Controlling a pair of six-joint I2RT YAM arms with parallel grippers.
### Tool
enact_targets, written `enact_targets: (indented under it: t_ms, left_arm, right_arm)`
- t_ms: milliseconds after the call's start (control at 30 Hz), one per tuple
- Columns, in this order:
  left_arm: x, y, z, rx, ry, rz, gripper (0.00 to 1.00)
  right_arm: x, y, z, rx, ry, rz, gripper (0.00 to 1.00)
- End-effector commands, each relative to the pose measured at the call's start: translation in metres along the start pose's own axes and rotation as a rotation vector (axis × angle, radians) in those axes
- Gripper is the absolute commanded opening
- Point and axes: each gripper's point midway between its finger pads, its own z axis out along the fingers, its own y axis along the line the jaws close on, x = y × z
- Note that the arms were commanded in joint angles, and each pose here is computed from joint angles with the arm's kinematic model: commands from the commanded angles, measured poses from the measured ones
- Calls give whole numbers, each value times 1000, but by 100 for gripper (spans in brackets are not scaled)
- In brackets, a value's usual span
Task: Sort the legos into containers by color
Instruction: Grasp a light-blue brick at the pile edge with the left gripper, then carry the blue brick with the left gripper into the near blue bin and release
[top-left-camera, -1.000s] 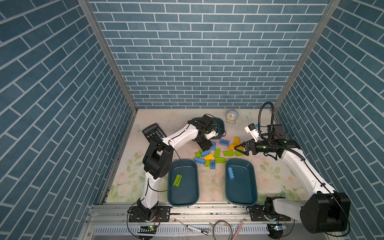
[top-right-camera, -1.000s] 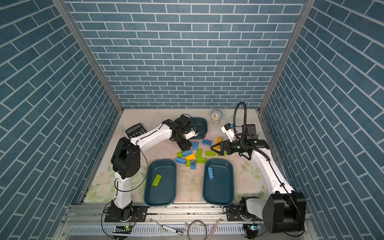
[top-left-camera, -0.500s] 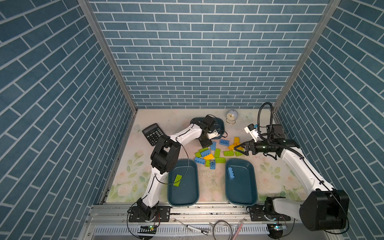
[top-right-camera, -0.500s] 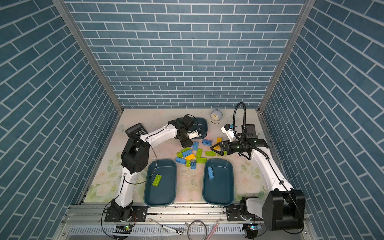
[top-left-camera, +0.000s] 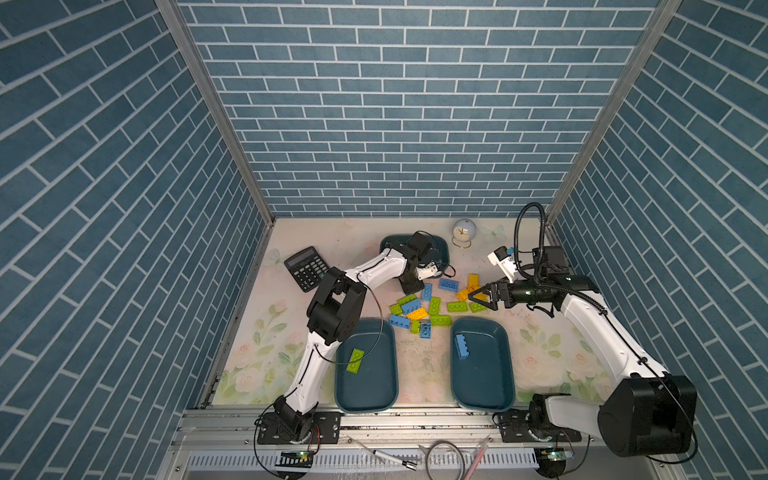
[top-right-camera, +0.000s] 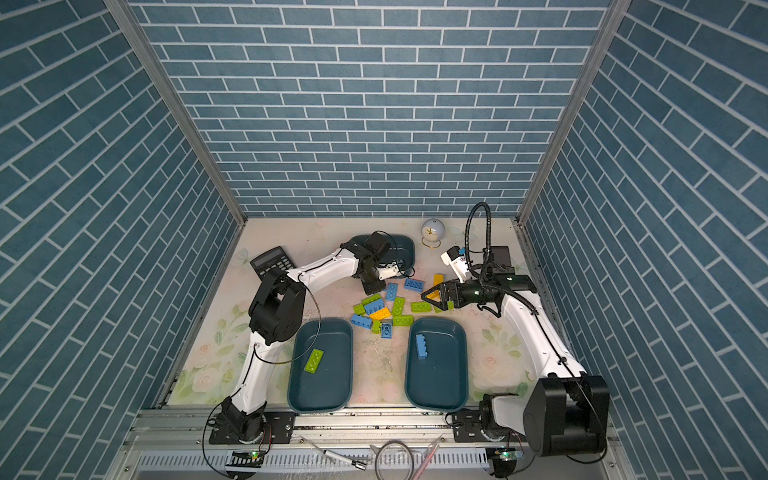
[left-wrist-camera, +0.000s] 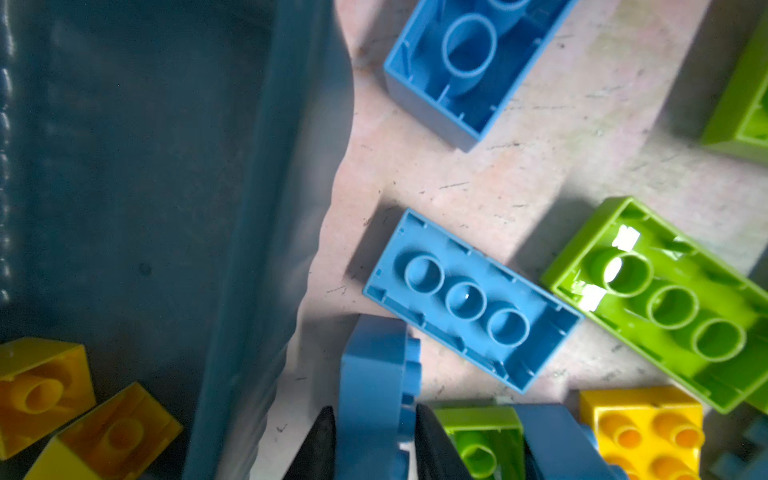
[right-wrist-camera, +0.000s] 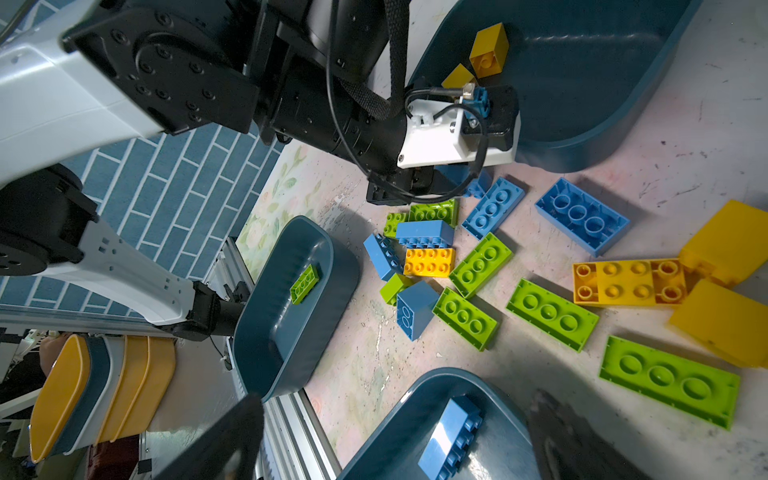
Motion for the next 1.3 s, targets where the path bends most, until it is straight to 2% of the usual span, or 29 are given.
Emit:
enact_targets:
  t_ms: [0, 67, 233, 433, 533, 767, 900, 1033, 1167, 1267]
  left_arm:
    - [4, 1, 4, 6, 20, 15, 24]
    - [3, 2, 1, 6, 19, 15, 21]
    - [-1, 2, -19, 3, 1, -1, 20]
    - [-16, -17, -75, 54, -75, -84, 20]
    - [-29, -40, -109, 102, -158, -186, 20]
    - [-51, -120, -158, 217, -302, -270, 20]
    - [-66, -163, -170, 295, -329, -346, 20]
    - [-78, -191, -173, 378, -367, -523, 20]
    - [-81, -213, -166, 439, -340, -642, 21]
    - [-85, -228, -160, 488, -317, -682, 20]
  right_arm:
    - [0, 6, -1, -16, 10, -44, 99]
    - [0, 6, -1, -18, 11, -43, 99]
    - [-1, 6, -2, -14, 8, -46, 99]
    - [-2, 6, -4, -1, 2, -53, 99]
    - [0, 4, -5, 5, -1, -48, 99]
    - [4, -3, -7, 21, -18, -5, 99]
    - [4, -10, -10, 57, -23, 20, 99]
    - [5, -14, -10, 70, -28, 49, 98]
    - [8, -19, -10, 93, -23, 63, 98]
    - [8, -21, -10, 106, -20, 67, 98]
